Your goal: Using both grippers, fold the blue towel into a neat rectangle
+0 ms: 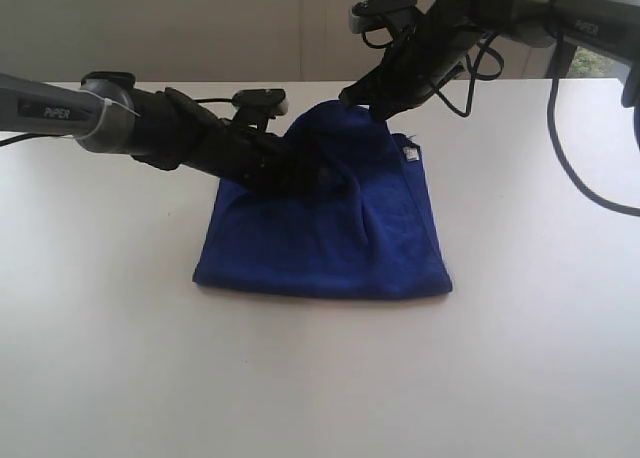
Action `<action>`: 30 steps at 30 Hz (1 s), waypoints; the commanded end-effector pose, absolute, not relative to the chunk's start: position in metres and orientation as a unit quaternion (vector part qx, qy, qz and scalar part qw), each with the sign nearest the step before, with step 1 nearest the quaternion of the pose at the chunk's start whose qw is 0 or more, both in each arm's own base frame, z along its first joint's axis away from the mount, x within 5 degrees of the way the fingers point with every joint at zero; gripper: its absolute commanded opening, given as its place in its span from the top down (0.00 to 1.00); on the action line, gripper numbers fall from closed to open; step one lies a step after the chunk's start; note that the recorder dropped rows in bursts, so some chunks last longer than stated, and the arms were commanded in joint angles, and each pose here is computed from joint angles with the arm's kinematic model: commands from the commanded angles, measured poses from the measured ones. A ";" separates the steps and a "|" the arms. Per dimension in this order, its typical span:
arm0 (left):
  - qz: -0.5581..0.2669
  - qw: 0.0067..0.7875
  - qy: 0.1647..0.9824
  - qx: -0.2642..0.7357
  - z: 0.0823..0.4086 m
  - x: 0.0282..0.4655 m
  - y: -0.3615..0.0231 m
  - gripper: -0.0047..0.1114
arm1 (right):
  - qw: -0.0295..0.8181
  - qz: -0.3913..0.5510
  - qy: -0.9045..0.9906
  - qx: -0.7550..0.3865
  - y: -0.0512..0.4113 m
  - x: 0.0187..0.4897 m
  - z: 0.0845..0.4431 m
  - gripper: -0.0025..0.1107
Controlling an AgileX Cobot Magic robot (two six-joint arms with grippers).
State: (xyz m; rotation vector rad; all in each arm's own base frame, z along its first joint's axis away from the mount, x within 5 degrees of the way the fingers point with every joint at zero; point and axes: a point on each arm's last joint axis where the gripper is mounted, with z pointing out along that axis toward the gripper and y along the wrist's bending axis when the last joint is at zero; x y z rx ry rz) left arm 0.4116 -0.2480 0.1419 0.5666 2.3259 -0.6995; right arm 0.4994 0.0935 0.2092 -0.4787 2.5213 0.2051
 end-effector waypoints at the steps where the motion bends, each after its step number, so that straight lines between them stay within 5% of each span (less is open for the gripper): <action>1: -0.264 0.348 0.869 0.234 0.169 0.409 -0.249 0.96 | 0.283 0.076 0.939 -0.179 0.091 0.499 0.212 0.98; 4: -0.280 0.330 0.867 0.247 0.168 0.405 -0.251 0.96 | 0.283 0.076 0.939 -0.179 0.091 0.499 0.212 0.98; 10: -0.284 0.323 0.870 0.240 0.167 0.404 -0.252 0.66 | 0.283 0.076 0.939 -0.179 0.091 0.499 0.212 0.98; 30: -0.291 0.272 0.891 0.217 0.127 0.404 -0.254 0.66 | 0.283 0.077 0.940 -0.177 0.091 0.499 0.212 0.98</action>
